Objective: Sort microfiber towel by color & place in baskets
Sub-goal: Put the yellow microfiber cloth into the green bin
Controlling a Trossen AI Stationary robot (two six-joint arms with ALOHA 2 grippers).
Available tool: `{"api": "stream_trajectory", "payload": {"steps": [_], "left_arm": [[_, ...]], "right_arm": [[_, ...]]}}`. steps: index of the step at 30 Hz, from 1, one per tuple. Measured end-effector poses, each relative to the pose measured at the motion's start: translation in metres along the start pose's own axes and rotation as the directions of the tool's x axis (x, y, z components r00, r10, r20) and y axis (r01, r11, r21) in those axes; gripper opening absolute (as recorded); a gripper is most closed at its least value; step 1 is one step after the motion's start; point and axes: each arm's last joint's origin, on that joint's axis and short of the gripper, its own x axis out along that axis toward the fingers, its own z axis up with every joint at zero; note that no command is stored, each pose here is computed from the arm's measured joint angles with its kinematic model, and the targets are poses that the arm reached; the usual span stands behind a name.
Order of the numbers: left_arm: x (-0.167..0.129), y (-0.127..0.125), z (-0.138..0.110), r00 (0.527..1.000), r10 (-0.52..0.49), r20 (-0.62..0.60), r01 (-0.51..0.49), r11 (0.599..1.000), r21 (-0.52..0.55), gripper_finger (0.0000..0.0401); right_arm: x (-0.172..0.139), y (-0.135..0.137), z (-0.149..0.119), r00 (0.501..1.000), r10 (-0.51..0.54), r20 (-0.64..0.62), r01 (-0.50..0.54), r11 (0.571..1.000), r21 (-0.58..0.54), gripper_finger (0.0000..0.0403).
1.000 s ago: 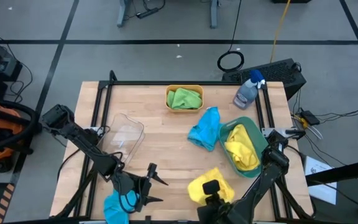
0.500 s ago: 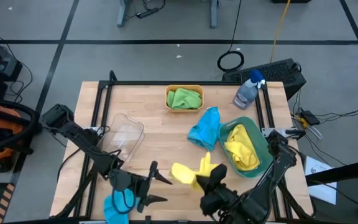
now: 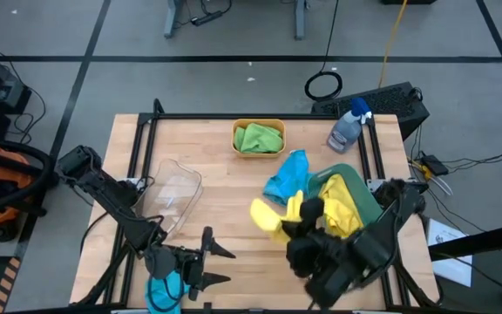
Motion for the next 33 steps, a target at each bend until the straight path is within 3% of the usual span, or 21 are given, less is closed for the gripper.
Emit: {"api": "stream_trajectory", "payload": {"steps": [3,7,13,17,20,23,27,33], "left_arm": [[-0.002,-0.003,-0.002,1.0,-0.015,-0.02,0.015,1.0,0.009,0.0297],[-0.006,-0.011,-0.002,0.999,-0.043,-0.025,0.044,0.999,0.026,0.0297],[-0.008,-0.013,0.003,0.999,-0.042,0.01,0.042,0.999,-0.032,0.0297],[0.0,0.002,0.001,0.999,0.047,0.0,-0.047,0.993,-0.108,0.0297],[0.008,0.012,-0.007,0.995,0.087,-0.047,-0.093,0.985,-0.147,0.0297],[0.011,0.016,-0.011,0.992,0.096,-0.079,-0.109,0.975,-0.194,0.0297],[0.012,0.018,-0.013,0.991,0.094,-0.09,-0.112,0.969,-0.22,0.0297],[0.013,0.022,-0.009,0.988,0.148,-0.054,-0.157,0.954,-0.256,0.0297]], "right_arm": [[-0.004,-0.023,-0.004,0.995,0.095,-0.02,-0.093,0.992,0.085,0.0],[-0.007,-0.026,-0.019,0.995,0.095,-0.039,-0.087,0.982,0.166,0.0],[0.002,0.021,-0.037,0.996,0.015,0.093,-0.047,0.935,0.353,0.0],[0.024,0.059,-0.042,0.972,-0.111,0.205,0.011,0.9,0.436,0.0],[0.044,0.071,-0.039,0.944,-0.187,0.272,0.028,0.866,0.5,0.0],[0.06,0.075,-0.03,0.919,-0.154,0.363,-0.052,0.865,0.5,0.0],[0.063,0.066,-0.013,0.847,-0.069,0.527,-0.204,0.873,0.443,0.0],[0.062,0.058,-0.005,0.799,-0.089,0.594,-0.213,0.883,0.418,0.0]]}}
